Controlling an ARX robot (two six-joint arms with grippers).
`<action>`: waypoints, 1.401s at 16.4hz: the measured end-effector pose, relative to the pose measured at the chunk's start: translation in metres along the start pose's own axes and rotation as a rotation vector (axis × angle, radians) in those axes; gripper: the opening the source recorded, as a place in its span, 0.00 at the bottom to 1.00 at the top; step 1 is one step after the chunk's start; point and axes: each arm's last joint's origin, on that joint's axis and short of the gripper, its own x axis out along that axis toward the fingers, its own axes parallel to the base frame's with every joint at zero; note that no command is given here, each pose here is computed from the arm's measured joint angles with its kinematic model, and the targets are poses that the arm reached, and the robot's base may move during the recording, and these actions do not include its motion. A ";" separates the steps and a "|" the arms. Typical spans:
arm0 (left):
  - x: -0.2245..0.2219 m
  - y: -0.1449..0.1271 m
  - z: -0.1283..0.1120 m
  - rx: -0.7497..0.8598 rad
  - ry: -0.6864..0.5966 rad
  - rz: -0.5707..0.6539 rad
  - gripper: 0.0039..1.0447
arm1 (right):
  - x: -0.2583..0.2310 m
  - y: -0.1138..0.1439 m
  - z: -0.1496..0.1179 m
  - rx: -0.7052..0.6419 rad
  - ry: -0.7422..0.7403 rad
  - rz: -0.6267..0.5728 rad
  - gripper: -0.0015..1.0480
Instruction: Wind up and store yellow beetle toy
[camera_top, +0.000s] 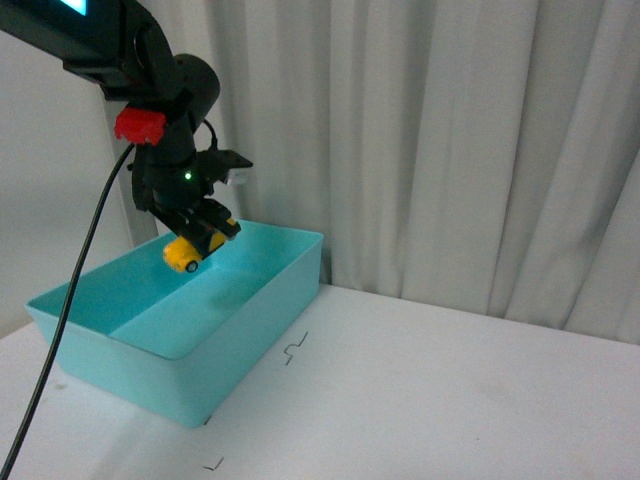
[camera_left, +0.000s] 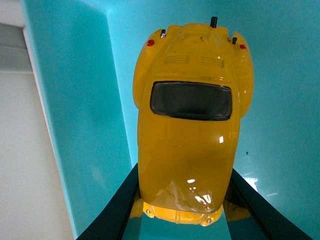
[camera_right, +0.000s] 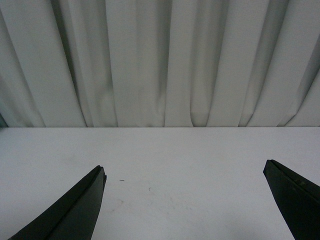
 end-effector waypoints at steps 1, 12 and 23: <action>0.008 -0.002 -0.001 -0.006 0.019 -0.001 0.37 | 0.000 0.000 0.000 0.000 0.000 0.000 0.94; 0.088 -0.022 -0.021 -0.012 0.146 -0.011 0.49 | 0.000 0.000 0.000 0.000 0.000 0.000 0.94; 0.027 -0.010 -0.010 -0.003 -0.030 -0.107 0.94 | 0.000 0.000 0.000 0.000 0.000 0.000 0.94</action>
